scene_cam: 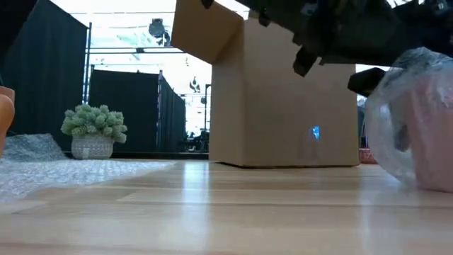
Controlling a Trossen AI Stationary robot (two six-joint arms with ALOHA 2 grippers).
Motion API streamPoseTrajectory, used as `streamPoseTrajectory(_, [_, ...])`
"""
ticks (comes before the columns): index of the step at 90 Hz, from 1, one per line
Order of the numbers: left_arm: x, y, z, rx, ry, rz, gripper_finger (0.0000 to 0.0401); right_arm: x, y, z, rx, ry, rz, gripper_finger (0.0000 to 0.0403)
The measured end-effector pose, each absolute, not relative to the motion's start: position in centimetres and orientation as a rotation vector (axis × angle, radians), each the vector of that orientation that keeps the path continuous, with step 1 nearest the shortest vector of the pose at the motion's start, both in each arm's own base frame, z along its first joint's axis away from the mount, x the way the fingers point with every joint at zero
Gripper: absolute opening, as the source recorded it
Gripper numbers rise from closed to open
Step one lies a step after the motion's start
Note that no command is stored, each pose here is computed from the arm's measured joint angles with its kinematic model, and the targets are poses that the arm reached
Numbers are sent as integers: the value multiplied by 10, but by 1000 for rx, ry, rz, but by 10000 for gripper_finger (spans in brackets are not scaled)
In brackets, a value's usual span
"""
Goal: Wrap mug
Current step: Wrap the pink mug with bubble wrap
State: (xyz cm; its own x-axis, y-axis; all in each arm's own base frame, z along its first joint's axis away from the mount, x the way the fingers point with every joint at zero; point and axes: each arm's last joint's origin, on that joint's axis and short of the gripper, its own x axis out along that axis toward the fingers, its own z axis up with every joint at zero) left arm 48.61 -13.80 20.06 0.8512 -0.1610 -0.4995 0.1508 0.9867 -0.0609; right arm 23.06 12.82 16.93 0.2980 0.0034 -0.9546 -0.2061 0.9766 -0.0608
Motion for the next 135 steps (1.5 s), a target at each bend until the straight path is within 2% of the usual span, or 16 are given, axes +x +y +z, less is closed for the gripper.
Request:
streamPoseTrajectory(19, [488,-139,203,-29,482,-173,26,238,133,193,-170,1268,139,232])
streamPoseTrajectory(36, [490,-140,207,-45,438,-189,26,236,132,214,-151,1268,138,265])
streamPoseTrajectory(57, [491,-139,206,-46,445,-189,26,222,124,240,-67,1227,102,268])
streamPoseTrajectory(83, [490,-140,205,-43,461,-193,26,212,127,269,37,1030,147,266])
streamPoseTrajectory(92, [489,-140,203,-39,483,-191,26,219,133,260,21,1012,129,266])
streamPoseTrajectory(117, [484,-141,191,-23,585,-190,26,235,146,219,-62,1168,70,266])
streamPoseTrajectory(135, [483,-137,192,-14,615,-174,26,234,148,207,-118,1250,66,265])
